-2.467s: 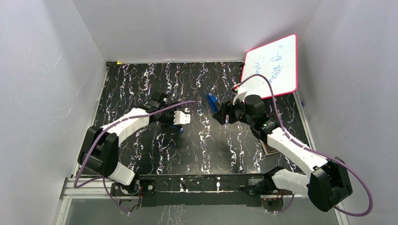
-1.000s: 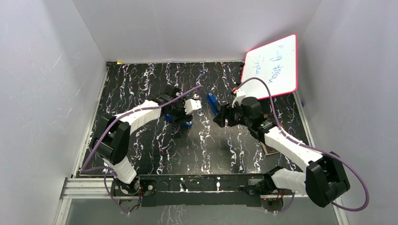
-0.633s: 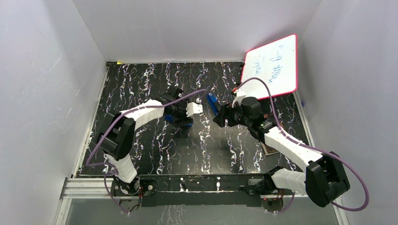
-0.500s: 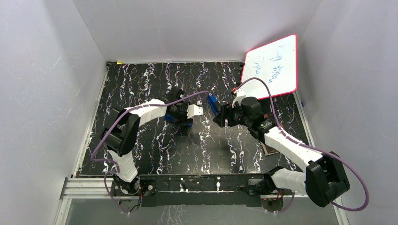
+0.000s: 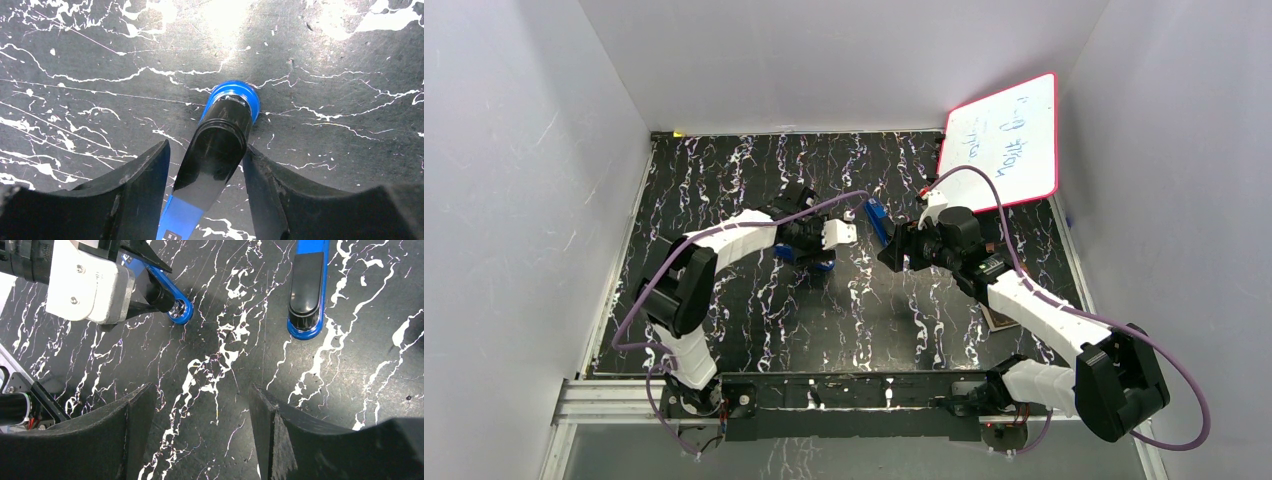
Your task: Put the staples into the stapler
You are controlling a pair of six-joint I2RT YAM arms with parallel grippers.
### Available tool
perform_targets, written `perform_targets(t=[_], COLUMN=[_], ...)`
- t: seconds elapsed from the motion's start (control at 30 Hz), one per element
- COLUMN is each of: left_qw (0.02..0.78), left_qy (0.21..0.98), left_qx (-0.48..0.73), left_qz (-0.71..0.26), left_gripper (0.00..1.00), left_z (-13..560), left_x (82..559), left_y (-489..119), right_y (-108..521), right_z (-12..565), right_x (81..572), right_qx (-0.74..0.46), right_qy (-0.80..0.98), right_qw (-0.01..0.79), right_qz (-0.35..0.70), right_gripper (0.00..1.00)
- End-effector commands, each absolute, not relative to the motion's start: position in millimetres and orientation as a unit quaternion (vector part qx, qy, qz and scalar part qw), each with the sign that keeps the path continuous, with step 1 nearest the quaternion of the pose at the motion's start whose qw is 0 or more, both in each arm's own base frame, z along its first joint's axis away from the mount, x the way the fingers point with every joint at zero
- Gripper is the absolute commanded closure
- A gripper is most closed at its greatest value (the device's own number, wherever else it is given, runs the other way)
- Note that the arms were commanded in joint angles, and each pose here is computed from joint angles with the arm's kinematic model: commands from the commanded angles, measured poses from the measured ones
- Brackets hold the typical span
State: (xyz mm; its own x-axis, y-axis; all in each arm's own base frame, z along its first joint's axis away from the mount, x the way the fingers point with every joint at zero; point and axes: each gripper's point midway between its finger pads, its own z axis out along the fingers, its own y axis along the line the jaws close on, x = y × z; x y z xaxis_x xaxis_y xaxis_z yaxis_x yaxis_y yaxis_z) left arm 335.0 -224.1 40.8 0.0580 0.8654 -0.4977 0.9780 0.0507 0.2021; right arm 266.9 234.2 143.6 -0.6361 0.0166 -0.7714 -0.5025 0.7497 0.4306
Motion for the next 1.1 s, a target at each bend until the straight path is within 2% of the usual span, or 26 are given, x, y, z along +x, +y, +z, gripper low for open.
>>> perform_targets(t=[0.0, 0.1, 0.23, 0.4, 0.57, 0.63, 0.67, 0.83, 0.93, 1.07], left_qw=[0.279, 0.282, 0.274, 0.268, 0.291, 0.313, 0.325, 0.392, 0.436, 0.462], left_qy=[0.663, 0.662, 0.666, 0.668, 0.672, 0.672, 0.675, 0.673, 0.707, 0.766], left_qx=[0.683, 0.684, 0.684, 0.685, 0.669, 0.657, 0.647, 0.596, 0.518, 0.398], left_qz=[-0.124, -0.122, -0.117, -0.108, -0.123, -0.136, -0.144, -0.193, -0.207, -0.205], left_gripper=[0.45, 0.45, 0.5, 0.68, 0.78, 0.91, 0.94, 0.88, 1.0, 1.0], left_z=[64, 67, 62, 60, 75, 88, 95, 131, 150, 166], left_x=[329, 330, 331, 335, 337, 338, 339, 330, 337, 350], left_y=[-228, -225, -220, -217, -226, -233, -237, -254, -257, -249], right_y=[238, 239, 239, 239, 238, 236, 235, 232, 237, 237], right_z=[151, 151, 150, 150, 150, 153, 155, 162, 166, 179], right_x=[267, 267, 266, 267, 270, 276, 280, 298, 302, 307], right_qx=[-0.146, -0.147, -0.147, -0.145, -0.132, -0.114, -0.098, -0.021, -0.007, 0.026], right_qy=[0.837, 0.837, 0.838, 0.838, 0.839, 0.836, 0.835, 0.836, 0.832, 0.812], right_qw=[0.406, 0.405, 0.403, 0.403, 0.409, 0.42, 0.427, 0.439, 0.437, 0.456], right_qz=[0.336, 0.337, 0.338, 0.337, 0.335, 0.334, 0.332, 0.328, 0.342, 0.364], right_gripper=[0.24, 0.24, 0.24, 0.24, 0.24, 0.24, 0.24, 0.24, 0.24, 0.24])
